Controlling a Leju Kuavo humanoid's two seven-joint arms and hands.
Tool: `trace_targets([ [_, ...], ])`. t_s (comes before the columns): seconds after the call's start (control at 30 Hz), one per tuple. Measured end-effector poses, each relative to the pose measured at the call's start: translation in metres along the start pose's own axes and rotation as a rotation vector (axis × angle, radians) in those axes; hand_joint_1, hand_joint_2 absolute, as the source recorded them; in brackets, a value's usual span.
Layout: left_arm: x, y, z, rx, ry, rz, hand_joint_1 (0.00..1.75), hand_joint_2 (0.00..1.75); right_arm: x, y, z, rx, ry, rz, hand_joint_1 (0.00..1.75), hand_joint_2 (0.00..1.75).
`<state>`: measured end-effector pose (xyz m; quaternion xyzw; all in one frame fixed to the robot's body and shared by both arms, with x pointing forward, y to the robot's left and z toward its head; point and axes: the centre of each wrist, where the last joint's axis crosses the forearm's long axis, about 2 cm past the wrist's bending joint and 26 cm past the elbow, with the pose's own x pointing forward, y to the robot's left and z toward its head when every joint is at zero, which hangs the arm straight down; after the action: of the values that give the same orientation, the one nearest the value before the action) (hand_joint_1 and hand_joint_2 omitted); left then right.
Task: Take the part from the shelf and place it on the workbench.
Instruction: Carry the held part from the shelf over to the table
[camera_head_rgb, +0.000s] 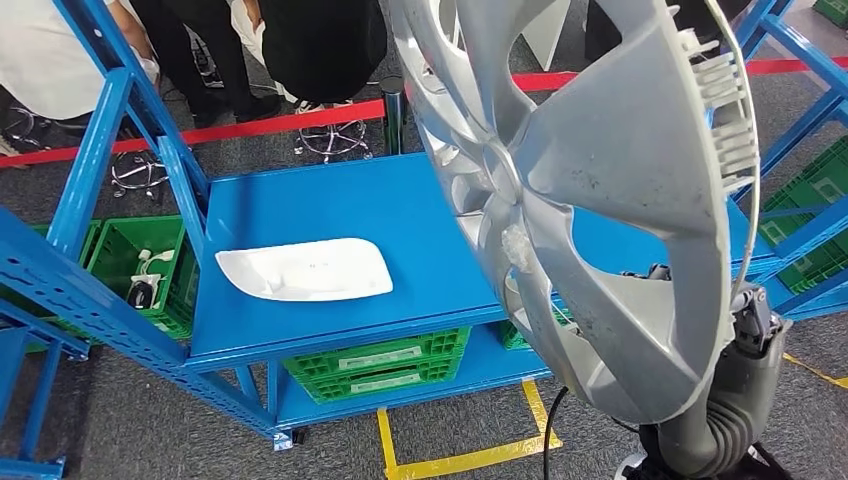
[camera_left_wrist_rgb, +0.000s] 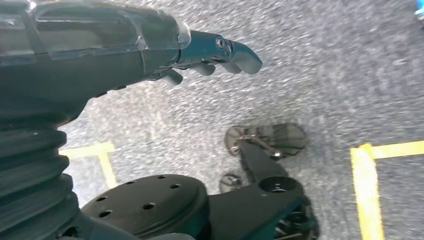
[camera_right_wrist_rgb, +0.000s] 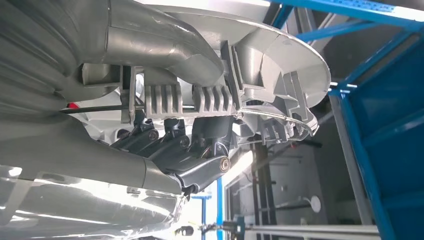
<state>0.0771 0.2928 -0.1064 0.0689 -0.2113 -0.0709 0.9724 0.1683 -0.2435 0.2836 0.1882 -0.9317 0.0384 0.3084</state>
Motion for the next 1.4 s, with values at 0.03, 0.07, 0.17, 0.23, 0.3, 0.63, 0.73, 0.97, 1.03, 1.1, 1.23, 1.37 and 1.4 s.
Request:
trace_targets([
  [0.03, 0.0, 0.001, 0.0, 0.0, 0.016, 0.001, 0.0, 1.75, 0.0, 0.001, 0.001, -0.007, -0.007, 0.009, 1.75, 1.75],
  [0.07, 0.0, 0.001, 0.0, -0.002, 0.029, 0.001, 0.0, 1.75, 0.0, 0.002, 0.002, -0.014, -0.013, 0.018, 1.75, 1.75],
  [0.17, 0.0, 0.002, 0.0, -0.01, 0.049, -0.002, 0.0, 1.75, 0.0, 0.003, 0.004, -0.036, -0.022, 0.04, 1.75, 1.75],
  [0.23, 0.0, 0.002, 0.0, -0.013, 0.052, -0.004, 0.0, 1.75, 0.0, 0.005, 0.006, -0.045, -0.018, 0.043, 1.75, 1.75],
  [0.3, 0.0, 0.003, 0.0, -0.017, 0.049, -0.011, 0.0, 1.75, 0.0, 0.006, 0.007, -0.054, -0.015, 0.043, 1.75, 1.75],
  [0.63, 0.003, -0.012, 0.001, -0.058, -0.042, -0.044, 0.0, 1.75, 0.002, 0.009, 0.009, -0.079, 0.029, 0.018, 1.75, 1.75],
  [0.73, 0.005, -0.02, 0.002, -0.083, -0.053, -0.045, 0.0, 1.75, 0.002, 0.008, 0.007, -0.078, 0.052, 0.012, 1.75, 1.75],
  [0.97, 0.007, -0.033, 0.004, -0.109, -0.038, -0.042, 0.0, 1.75, 0.005, 0.006, 0.003, -0.077, 0.065, 0.008, 1.75, 1.75],
  [1.03, 0.007, -0.036, 0.005, -0.112, -0.034, -0.041, 0.0, 1.75, 0.006, 0.005, 0.002, -0.084, 0.067, 0.012, 1.75, 1.75],
  [1.1, 0.007, -0.039, 0.006, -0.116, -0.032, -0.041, 0.0, 1.75, 0.006, 0.004, 0.002, -0.094, 0.074, 0.017, 1.75, 1.75],
  [1.23, 0.008, -0.044, 0.007, -0.119, -0.038, -0.044, 0.0, 1.75, 0.009, 0.001, 0.001, -0.107, 0.069, 0.029, 1.75, 1.75],
  [1.37, 0.009, -0.049, 0.008, -0.123, -0.042, -0.043, 0.0, 1.75, 0.012, -0.001, 0.0, -0.109, 0.06, 0.035, 1.75, 1.75],
  [1.4, 0.009, -0.05, 0.008, -0.125, -0.043, -0.043, 0.0, 1.75, 0.012, -0.001, 0.0, -0.108, 0.06, 0.035, 1.75, 1.75],
])
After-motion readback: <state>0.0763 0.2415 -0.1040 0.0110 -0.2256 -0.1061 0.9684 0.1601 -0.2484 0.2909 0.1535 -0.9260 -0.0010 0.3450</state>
